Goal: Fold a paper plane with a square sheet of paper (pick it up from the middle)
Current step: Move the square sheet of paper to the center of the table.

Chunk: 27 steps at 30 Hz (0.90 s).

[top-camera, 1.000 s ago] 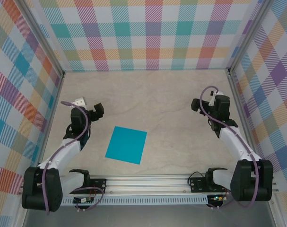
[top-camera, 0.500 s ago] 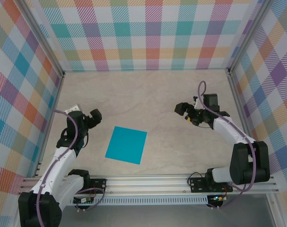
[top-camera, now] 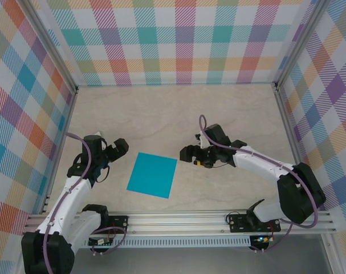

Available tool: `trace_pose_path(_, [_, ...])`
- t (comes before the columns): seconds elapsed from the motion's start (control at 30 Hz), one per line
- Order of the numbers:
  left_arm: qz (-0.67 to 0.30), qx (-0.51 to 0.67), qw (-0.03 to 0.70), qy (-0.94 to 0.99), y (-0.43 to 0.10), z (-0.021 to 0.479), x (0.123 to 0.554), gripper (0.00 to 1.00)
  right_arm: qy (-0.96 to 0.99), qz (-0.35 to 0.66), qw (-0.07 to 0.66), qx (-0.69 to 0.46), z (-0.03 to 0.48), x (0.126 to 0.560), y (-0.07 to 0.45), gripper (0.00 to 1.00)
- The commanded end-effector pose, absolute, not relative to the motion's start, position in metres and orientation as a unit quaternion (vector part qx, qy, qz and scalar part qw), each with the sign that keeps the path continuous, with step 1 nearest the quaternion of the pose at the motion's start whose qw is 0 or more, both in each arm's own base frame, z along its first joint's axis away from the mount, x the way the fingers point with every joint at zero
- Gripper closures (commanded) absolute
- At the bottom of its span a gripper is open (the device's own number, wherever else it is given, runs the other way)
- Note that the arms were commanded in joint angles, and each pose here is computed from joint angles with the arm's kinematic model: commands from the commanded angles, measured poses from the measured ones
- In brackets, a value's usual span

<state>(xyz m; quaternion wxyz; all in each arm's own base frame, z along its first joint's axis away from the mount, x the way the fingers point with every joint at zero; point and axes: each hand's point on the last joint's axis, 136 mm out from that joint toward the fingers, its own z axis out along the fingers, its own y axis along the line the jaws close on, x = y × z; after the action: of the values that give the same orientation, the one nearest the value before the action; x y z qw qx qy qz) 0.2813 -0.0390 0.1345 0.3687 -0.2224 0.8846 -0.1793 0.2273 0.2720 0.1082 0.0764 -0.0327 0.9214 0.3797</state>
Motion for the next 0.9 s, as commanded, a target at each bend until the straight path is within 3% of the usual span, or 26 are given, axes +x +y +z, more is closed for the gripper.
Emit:
trace_pose_path(0.0, [-0.190, -0.234, 0.354, 0.885, -0.039, 0.141, 0.274, 0.00, 0.924, 0.373, 0.060, -0.048, 0.111, 0.220, 0.299, 0.10])
trace_pose_path(0.5, [-0.205, -0.222, 0.338, 0.891, -0.046, 0.132, 0.259, 0.00, 0.933, 0.338, -0.012, -0.124, 0.069, 0.183, 0.393, 0.15])
trace_pose_path(0.87, [-0.220, -0.220, 0.329, 0.891, -0.051, 0.129, 0.250, 0.00, 0.944, 0.298, -0.046, -0.136, 0.031, 0.175, 0.397, 0.15])
